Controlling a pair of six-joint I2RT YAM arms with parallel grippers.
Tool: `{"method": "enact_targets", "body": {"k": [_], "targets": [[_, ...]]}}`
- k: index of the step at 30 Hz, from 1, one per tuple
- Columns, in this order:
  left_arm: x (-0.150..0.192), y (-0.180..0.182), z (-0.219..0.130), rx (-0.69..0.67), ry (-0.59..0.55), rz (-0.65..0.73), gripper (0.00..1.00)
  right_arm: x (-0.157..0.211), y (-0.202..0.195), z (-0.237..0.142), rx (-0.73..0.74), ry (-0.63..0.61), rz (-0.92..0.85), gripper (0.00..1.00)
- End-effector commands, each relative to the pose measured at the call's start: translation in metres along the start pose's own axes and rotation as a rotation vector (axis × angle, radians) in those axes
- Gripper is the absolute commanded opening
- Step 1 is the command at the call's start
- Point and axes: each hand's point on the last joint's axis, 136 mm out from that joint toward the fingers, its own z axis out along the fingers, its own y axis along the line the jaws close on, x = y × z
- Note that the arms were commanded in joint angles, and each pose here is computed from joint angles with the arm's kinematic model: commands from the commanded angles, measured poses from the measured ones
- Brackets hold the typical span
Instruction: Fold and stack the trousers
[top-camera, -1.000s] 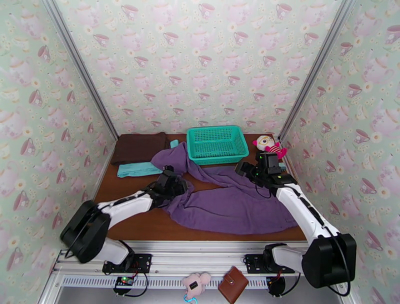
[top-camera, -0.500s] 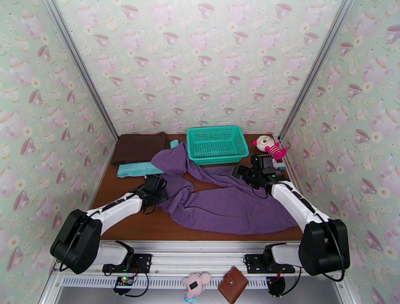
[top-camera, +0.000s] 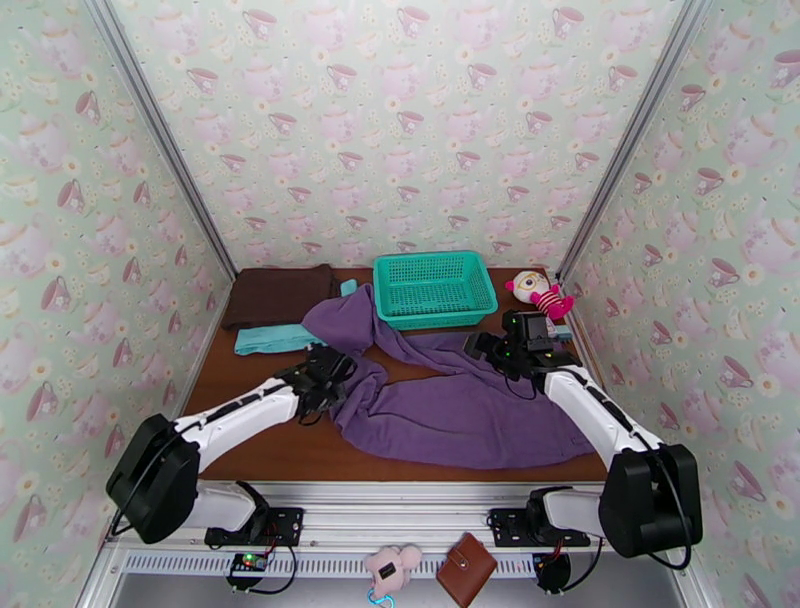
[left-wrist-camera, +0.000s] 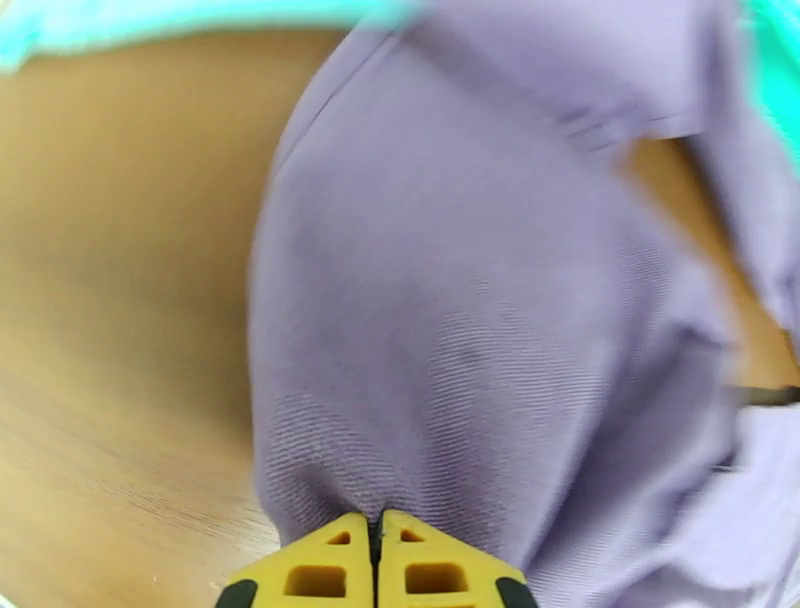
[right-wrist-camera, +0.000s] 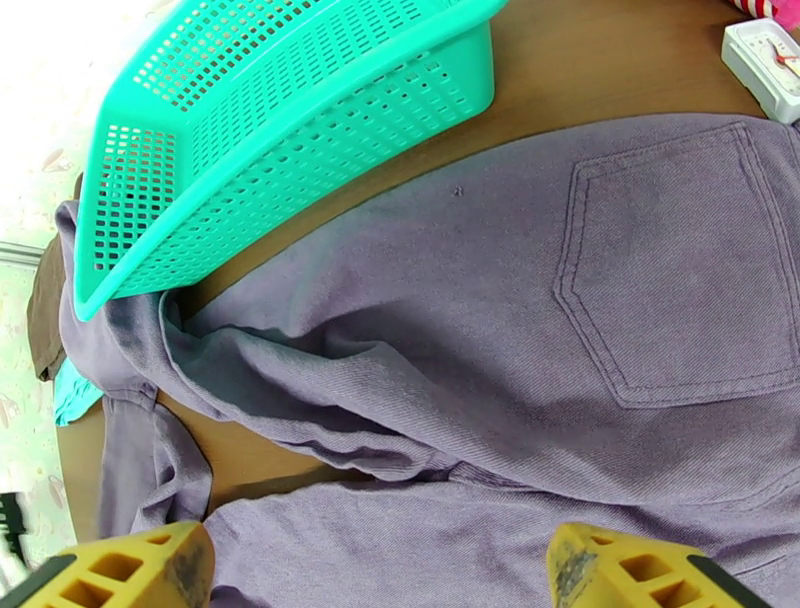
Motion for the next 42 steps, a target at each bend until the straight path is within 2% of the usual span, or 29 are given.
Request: {"method": "enact_targets", "body": {"k": [1,2,3,5,7,9,11,15,18,21,24,30,34,35,36,39,40,42], "targets": [[0.013,-0.009,0.007,-0.17,0.043,0.207,0.01,0.0,0.005,0.0,-0.025,-0.006,-0.018,0.91],[0.022,-0.022,0.013,-0.184,0.073,0.265,0.04,0.001,0.005,0.0,-0.025,-0.004,-0.018,0.91],[0.031,-0.033,0.017,-0.182,0.096,0.312,0.12,0.001,0.005,-0.001,-0.024,-0.003,-0.019,0.91],[0.05,-0.052,0.019,-0.155,0.129,0.388,0.35,0.0,0.003,-0.002,-0.015,-0.005,-0.023,0.92],[0.067,-0.076,0.015,-0.02,0.159,0.425,0.48,-0.001,0.002,-0.002,-0.005,-0.006,-0.03,0.92],[0.067,-0.089,0.004,0.11,0.132,0.41,0.51,-0.001,0.002,0.0,-0.003,-0.002,-0.03,0.92],[0.058,-0.09,-0.009,0.204,0.055,0.369,0.52,-0.002,0.003,0.004,-0.014,0.004,-0.023,0.92],[0.04,-0.057,-0.024,0.298,-0.101,0.219,0.51,0.0,0.007,0.013,-0.044,0.026,-0.002,0.91],[0.035,-0.029,-0.019,0.35,-0.147,0.076,0.5,0.0,0.007,0.016,-0.047,0.032,0.004,0.91],[0.034,-0.003,0.001,0.376,-0.102,-0.1,0.45,0.001,0.008,0.018,-0.055,0.037,0.008,0.91],[0.032,0.003,0.014,0.418,-0.073,-0.208,0.45,0.001,0.008,0.019,-0.053,0.039,0.01,0.91],[0.027,-0.009,0.035,0.498,-0.052,-0.333,0.46,0.004,0.008,0.019,-0.055,0.043,0.017,0.91],[0.029,-0.016,0.049,0.495,-0.028,-0.38,0.46,0.006,0.006,0.02,-0.051,0.049,0.013,0.91],[0.03,-0.017,0.054,0.487,-0.019,-0.394,0.44,0.006,0.006,0.019,-0.051,0.047,0.012,0.91],[0.031,-0.018,0.058,0.488,-0.015,-0.408,0.36,0.007,0.006,0.02,-0.049,0.046,0.013,0.91],[0.031,-0.023,0.064,0.503,-0.003,-0.429,0.06,0.007,0.006,0.021,-0.052,0.05,0.012,0.91],[0.032,-0.023,0.064,0.504,-0.002,-0.432,0.01,0.007,0.005,0.022,-0.05,0.052,0.01,0.91],[0.028,-0.013,0.061,0.477,-0.017,-0.428,0.0,0.007,0.006,0.022,-0.051,0.056,0.008,0.91]]}}
